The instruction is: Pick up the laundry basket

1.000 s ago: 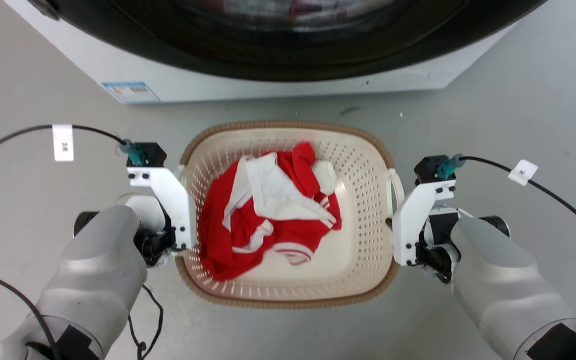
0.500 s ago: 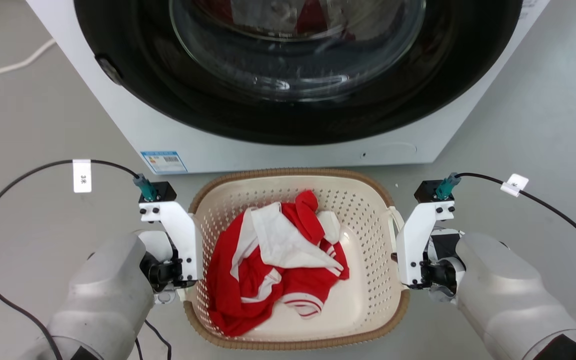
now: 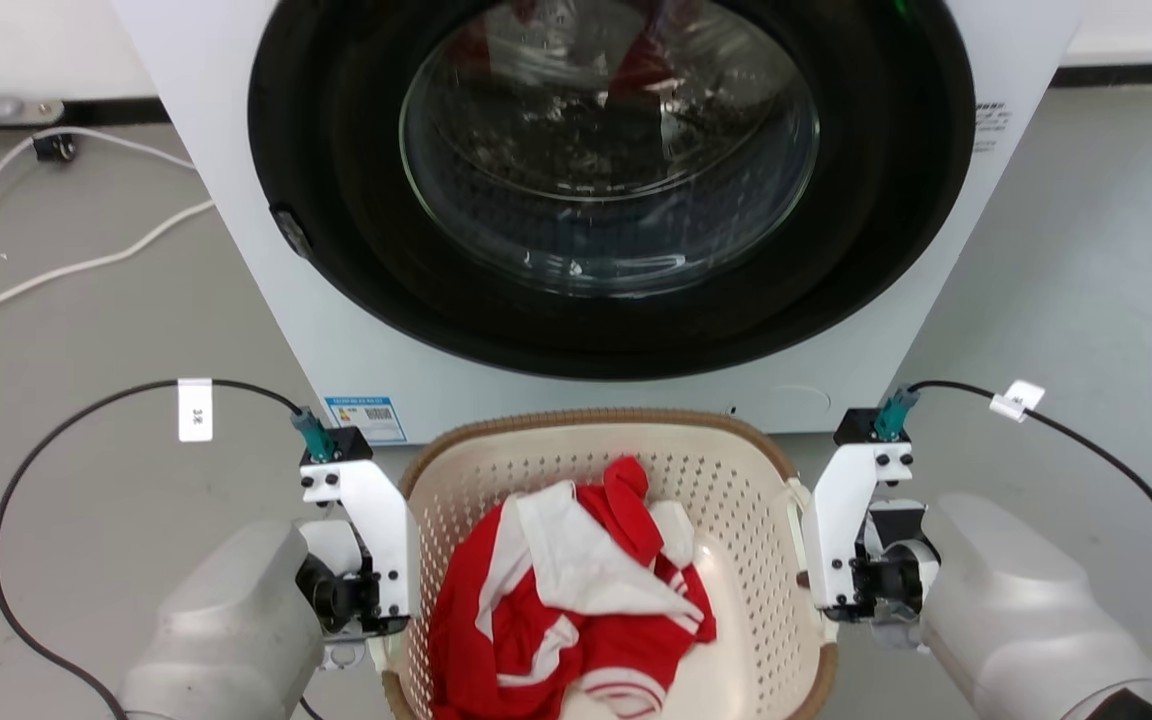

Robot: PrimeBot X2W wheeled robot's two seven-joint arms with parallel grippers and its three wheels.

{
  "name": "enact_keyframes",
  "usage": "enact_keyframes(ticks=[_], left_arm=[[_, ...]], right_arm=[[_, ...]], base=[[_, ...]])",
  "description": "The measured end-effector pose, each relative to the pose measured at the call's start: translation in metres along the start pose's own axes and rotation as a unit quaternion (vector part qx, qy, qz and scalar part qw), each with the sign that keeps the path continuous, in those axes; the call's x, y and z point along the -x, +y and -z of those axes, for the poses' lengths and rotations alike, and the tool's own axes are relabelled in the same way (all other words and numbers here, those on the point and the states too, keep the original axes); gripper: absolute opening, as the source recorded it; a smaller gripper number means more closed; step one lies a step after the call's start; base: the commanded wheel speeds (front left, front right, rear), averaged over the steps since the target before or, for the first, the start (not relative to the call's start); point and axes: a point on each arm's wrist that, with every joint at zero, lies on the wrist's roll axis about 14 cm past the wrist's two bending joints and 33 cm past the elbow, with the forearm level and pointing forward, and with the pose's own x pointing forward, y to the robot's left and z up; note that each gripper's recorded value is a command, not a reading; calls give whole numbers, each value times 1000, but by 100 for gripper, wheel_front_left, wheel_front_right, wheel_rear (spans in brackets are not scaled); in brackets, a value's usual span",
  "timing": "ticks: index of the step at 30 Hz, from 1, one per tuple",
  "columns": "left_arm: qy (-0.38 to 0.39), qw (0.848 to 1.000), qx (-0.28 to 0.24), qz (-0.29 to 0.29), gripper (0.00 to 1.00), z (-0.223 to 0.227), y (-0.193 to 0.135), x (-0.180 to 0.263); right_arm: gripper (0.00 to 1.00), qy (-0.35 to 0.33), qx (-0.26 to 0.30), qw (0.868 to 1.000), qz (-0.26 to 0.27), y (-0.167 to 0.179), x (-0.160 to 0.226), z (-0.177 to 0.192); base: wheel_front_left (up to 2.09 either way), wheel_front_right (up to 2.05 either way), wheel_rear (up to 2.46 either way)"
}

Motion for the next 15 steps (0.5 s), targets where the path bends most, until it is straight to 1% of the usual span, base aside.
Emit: enact_keyframes(ticks=[8, 15], left_arm=[[7, 1000, 0, 8, 0, 18, -11, 12], [6, 1000, -2, 13, 0, 23, -17, 15]], right_arm=[[0, 20, -6, 1000, 5, 0, 14, 20], [0, 21, -8, 1000, 10, -2, 22, 23]], base=[[0, 0, 0], [0, 0, 0]])
